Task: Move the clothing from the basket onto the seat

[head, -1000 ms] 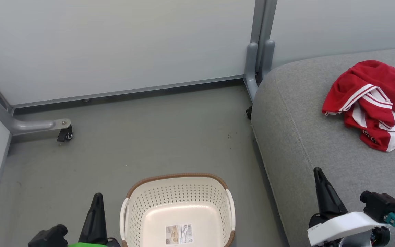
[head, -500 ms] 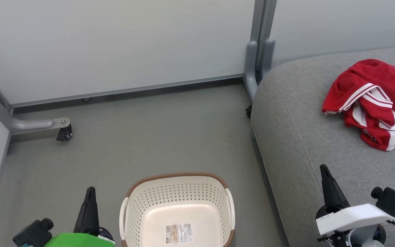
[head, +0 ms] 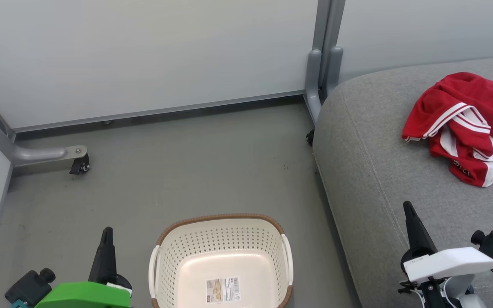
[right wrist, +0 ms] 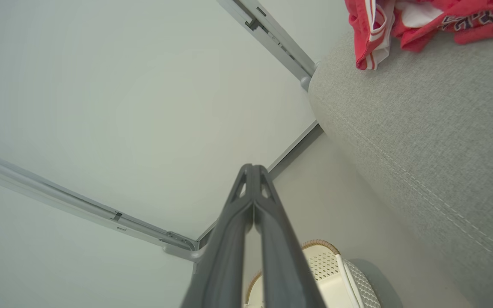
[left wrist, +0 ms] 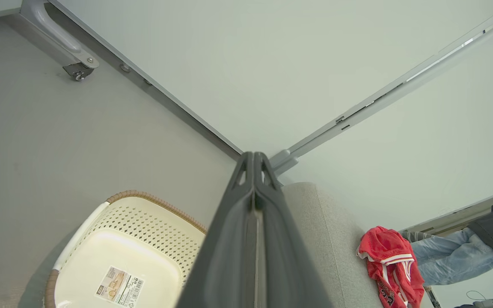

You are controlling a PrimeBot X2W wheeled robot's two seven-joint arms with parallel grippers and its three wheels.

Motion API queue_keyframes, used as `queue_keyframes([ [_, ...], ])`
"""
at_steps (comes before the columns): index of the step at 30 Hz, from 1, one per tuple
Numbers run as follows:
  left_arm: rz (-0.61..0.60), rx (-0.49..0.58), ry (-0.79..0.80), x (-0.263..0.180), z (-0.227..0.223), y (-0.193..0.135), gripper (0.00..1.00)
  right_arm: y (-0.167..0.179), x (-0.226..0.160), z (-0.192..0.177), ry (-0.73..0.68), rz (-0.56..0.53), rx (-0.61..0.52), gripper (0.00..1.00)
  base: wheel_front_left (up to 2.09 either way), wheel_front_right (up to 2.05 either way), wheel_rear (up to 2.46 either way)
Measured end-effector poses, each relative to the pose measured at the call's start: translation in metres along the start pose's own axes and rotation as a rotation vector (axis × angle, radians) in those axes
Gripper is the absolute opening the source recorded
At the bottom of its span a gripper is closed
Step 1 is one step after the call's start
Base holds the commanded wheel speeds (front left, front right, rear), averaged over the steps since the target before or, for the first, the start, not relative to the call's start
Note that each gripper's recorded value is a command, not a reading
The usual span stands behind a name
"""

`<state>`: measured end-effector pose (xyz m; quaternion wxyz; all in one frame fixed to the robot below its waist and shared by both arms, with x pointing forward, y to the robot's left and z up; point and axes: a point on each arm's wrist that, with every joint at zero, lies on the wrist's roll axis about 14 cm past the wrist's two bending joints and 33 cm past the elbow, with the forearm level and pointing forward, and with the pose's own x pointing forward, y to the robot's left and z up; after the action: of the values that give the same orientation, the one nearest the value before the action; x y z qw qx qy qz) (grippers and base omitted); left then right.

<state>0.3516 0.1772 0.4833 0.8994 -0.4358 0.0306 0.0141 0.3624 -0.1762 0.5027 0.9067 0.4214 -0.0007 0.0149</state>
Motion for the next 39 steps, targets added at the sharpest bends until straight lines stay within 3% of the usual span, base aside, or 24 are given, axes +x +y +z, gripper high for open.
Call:
queue_keyframes([
  [39, -0.005, -0.390, -0.005, 0.019, 0.016, 0.001, 0.00, -0.011, 0.014, 0.010, -0.004, -0.041, 0.405, 0.00, 0.00, 0.00, 0.00],
])
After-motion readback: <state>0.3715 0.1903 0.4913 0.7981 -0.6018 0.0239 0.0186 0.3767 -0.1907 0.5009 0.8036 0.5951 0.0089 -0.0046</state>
